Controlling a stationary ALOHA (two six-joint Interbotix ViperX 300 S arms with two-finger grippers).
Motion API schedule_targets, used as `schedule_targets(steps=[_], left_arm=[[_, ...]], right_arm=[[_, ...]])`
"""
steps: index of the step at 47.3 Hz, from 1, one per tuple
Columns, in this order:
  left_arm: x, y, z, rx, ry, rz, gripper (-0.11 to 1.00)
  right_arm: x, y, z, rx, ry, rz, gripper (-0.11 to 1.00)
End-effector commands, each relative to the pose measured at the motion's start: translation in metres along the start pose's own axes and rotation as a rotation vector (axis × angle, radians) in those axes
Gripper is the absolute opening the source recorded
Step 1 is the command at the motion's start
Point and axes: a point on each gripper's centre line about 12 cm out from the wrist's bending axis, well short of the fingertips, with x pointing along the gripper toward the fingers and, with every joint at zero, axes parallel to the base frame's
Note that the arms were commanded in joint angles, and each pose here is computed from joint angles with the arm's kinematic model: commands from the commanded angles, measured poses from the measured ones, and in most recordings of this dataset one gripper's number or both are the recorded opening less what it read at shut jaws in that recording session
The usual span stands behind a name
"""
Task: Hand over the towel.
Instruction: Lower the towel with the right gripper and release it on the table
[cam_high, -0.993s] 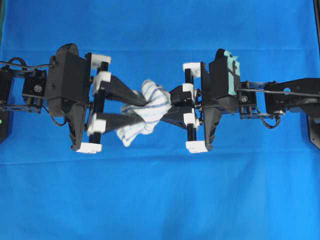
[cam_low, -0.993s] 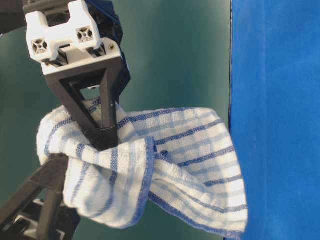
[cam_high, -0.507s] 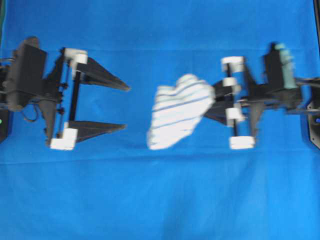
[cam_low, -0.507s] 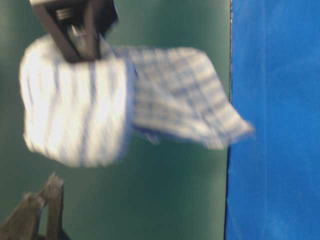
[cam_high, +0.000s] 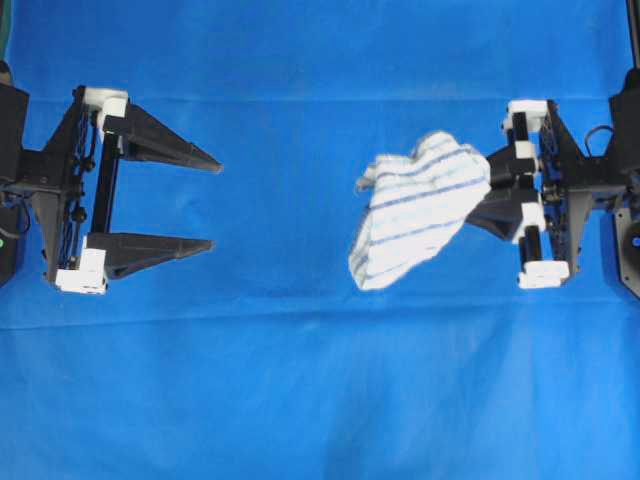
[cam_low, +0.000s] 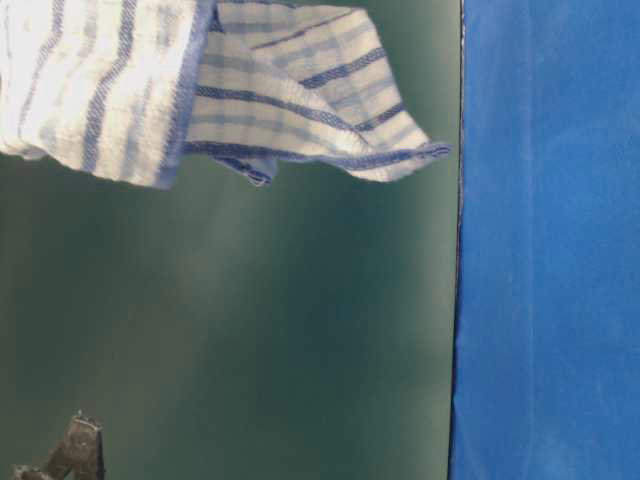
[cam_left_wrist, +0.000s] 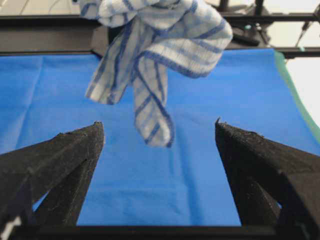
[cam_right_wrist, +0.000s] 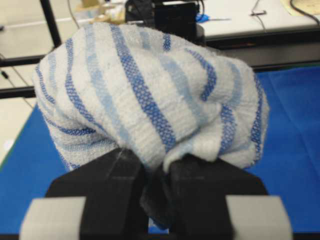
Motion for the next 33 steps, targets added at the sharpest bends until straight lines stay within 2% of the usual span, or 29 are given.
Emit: schedule_targets(steps=[1,7,14,24,33], left_arm=[[0.000,0.001,0.009,-0.003,-0.031,0.003,0.88],[0.002,0.001,0.008,-0.002,-0.032,0.005,0.88],[0.003,0.001,0.009,-0.002,-0.034,0.003,0.88],[0.003,0.002,0.008,-0.002,-0.032,0.008,0.88],[0.002,0.003,0.007,-0.004,-0.029,0.010,0.88]], right_arm=[[0.006,-0.009,0.009,0.002,-0.023,-0.033,0.08],[0.025,-0.032,-0.006,0.008,0.062,-0.111,0.08],[0.061,-0.057,-0.041,0.019,0.293,-0.183,0.08],[0.100,-0.080,-0.100,0.026,0.559,-0.226,0.08],[0.112,-0.087,-0.137,0.024,0.682,-0.233,0.08]])
